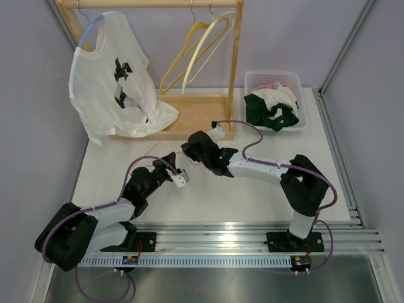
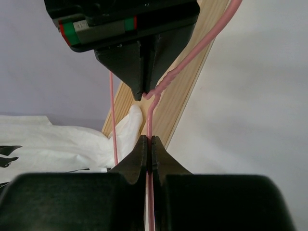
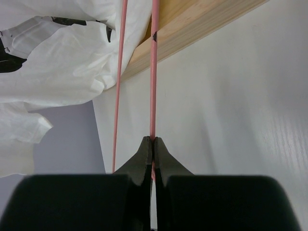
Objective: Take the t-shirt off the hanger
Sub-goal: Pass the hanger from the right arm to the left
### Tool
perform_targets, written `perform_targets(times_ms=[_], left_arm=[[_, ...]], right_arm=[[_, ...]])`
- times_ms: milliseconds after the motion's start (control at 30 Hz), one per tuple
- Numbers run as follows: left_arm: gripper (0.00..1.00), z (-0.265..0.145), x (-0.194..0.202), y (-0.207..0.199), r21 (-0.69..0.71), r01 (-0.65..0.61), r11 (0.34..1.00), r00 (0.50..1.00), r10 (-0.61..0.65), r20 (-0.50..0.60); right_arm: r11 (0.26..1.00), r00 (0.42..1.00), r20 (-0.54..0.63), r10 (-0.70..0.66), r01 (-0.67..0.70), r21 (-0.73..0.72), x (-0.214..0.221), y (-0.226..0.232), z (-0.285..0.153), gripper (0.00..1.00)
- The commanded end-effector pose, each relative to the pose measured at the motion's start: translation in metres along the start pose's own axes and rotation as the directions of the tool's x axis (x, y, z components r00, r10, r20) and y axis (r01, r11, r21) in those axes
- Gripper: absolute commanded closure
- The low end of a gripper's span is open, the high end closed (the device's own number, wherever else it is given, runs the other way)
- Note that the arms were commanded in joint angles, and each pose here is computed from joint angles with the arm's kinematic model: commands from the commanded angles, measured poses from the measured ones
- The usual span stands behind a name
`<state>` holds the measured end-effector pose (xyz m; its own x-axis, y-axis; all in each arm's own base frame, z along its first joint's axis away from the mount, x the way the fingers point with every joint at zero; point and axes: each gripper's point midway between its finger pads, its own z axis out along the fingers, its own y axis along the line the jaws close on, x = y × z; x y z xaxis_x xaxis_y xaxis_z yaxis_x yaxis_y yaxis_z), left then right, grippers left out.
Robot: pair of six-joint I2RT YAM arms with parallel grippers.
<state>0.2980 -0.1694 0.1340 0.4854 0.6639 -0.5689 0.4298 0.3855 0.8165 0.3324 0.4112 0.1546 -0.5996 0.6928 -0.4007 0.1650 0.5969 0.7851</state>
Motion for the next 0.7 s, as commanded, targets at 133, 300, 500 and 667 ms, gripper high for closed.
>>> perform_targets(times_ms=[133, 300, 500, 667], left_arm=[[1.0, 0.0033, -0.015, 0.0195, -0.078, -0.036, 0.996, 0.997, 0.041, 0.061], [1.0, -0.0001, -0.0148, 0.018, -0.092, -0.056, 0.994, 0.996, 0.063, 0.07], [1.0, -0.003, -0.0164, 0.0177, -0.101, -0.064, 0.993, 0.994, 0.072, 0.082], [1.0, -0.0041, -0.0169, 0.0164, -0.099, -0.071, 0.993, 0.993, 0.079, 0.087]], right_arm=[[0.99, 0.996, 0.004, 0.086, -0.085, -0.116, -0.0087, 0.0433, -0.0253, 1.0], [0.991, 0.996, -0.029, 0.086, -0.088, -0.097, -0.0039, 0.0465, -0.0263, 0.97], [0.992, 0.997, -0.032, 0.069, -0.072, -0.107, -0.0041, 0.0465, -0.0289, 0.85], [0.991, 0.998, -0.031, 0.057, -0.06, -0.119, -0.0042, 0.0481, -0.0294, 0.68]])
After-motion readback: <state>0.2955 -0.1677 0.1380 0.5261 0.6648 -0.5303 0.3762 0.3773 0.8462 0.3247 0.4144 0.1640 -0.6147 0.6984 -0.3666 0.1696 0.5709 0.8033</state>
